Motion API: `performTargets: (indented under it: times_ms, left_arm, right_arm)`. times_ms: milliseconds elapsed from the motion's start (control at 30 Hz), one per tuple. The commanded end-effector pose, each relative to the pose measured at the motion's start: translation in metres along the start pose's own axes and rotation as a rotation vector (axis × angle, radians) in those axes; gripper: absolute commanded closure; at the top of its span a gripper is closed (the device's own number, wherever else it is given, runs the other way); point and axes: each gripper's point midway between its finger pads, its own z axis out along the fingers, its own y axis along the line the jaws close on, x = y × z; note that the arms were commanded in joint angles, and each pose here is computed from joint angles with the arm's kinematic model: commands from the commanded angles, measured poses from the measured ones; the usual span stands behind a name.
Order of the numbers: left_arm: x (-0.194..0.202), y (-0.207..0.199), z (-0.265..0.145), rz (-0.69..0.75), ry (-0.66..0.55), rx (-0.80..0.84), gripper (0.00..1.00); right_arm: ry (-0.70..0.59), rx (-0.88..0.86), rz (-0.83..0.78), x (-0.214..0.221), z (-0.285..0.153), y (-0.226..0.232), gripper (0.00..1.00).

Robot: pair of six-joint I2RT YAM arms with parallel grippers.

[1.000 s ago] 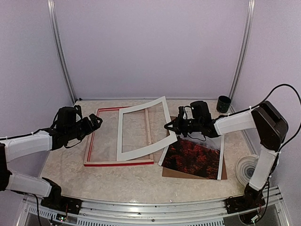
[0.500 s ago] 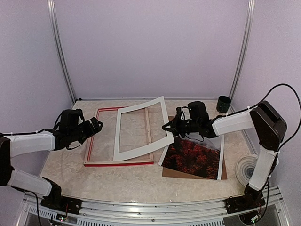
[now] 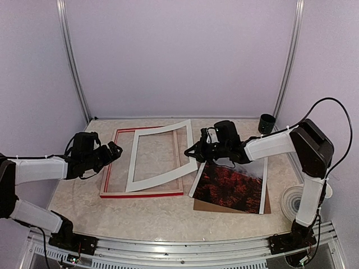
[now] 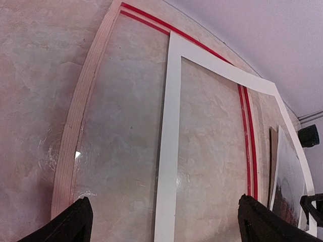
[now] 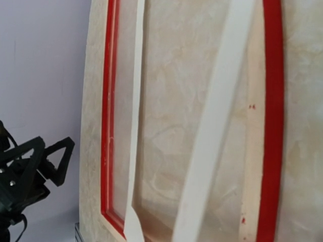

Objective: Put the photo into the frame
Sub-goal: Place the mat board on the glass panel.

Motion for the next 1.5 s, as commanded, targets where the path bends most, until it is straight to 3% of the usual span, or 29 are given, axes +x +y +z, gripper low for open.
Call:
performTargets:
  times_ms: [0, 1467]
  left_arm:
    - [-0.001, 0.004, 0.004, -0.010, -0.009, -0.001, 0.01]
    - [0.004, 0.060, 0.002, -0.119, -0.022, -0.078, 0.01]
  right_arm:
    - [0.015, 0.005, -0.009, 0.005, 0.011, 0.006, 0.91]
    - [0.101, 0.003, -0.049, 0.026, 0.074, 0.020, 0.88]
